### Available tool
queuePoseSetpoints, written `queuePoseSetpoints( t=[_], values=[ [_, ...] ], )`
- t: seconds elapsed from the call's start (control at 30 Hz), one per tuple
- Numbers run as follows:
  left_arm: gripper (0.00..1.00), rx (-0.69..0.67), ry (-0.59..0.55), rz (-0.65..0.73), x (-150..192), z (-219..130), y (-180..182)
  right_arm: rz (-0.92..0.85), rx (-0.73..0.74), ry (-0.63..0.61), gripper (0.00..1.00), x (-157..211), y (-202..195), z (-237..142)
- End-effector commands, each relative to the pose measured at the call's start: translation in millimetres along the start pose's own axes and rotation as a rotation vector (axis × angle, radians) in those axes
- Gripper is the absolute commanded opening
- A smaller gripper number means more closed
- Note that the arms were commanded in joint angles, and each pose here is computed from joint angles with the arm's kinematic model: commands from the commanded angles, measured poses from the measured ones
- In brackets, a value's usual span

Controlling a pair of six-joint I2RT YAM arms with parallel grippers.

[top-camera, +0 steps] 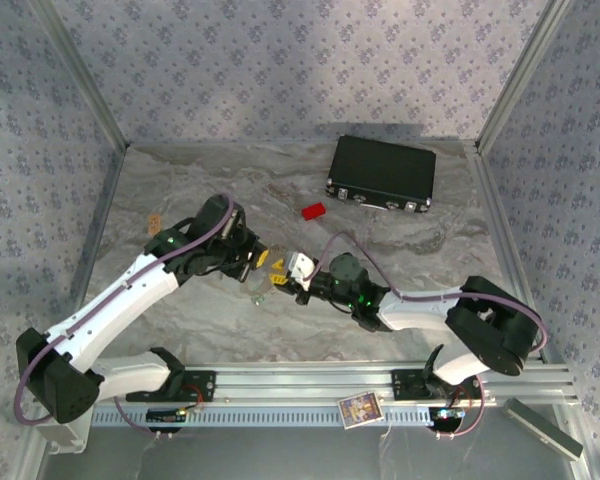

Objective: Put the keys on the keyring

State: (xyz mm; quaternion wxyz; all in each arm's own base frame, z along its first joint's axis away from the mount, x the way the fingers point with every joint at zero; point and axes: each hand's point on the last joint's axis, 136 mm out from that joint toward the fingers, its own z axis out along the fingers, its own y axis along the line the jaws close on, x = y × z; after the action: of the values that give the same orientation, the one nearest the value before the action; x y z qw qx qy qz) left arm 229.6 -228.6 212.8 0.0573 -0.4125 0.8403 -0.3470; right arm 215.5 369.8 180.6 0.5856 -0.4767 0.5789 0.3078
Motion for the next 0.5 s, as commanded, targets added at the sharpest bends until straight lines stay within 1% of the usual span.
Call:
queuePoseSetpoints(
  t=[0.0,0.17,0.33,0.47],
  values=[
    [0.0,-0.013,0.075,-0.166,18,-9,-3,-0.03,0.041,-0.025,0.22,3,-3,1],
    [0.0,-0.069,0.128,-0.224,34,-9,4,-0.064,0.053,-0.046,0.26,0,1,3],
    [0.0,-0.107,0.152,-0.231,46,-12,8,-0.066,0.095,-0.065,0.28,3,-3,-2],
    [0.0,-0.12,0.15,-0.244,47,-13,13,-0.061,0.057,-0.092,0.31,5,4,-10]
  ],
)
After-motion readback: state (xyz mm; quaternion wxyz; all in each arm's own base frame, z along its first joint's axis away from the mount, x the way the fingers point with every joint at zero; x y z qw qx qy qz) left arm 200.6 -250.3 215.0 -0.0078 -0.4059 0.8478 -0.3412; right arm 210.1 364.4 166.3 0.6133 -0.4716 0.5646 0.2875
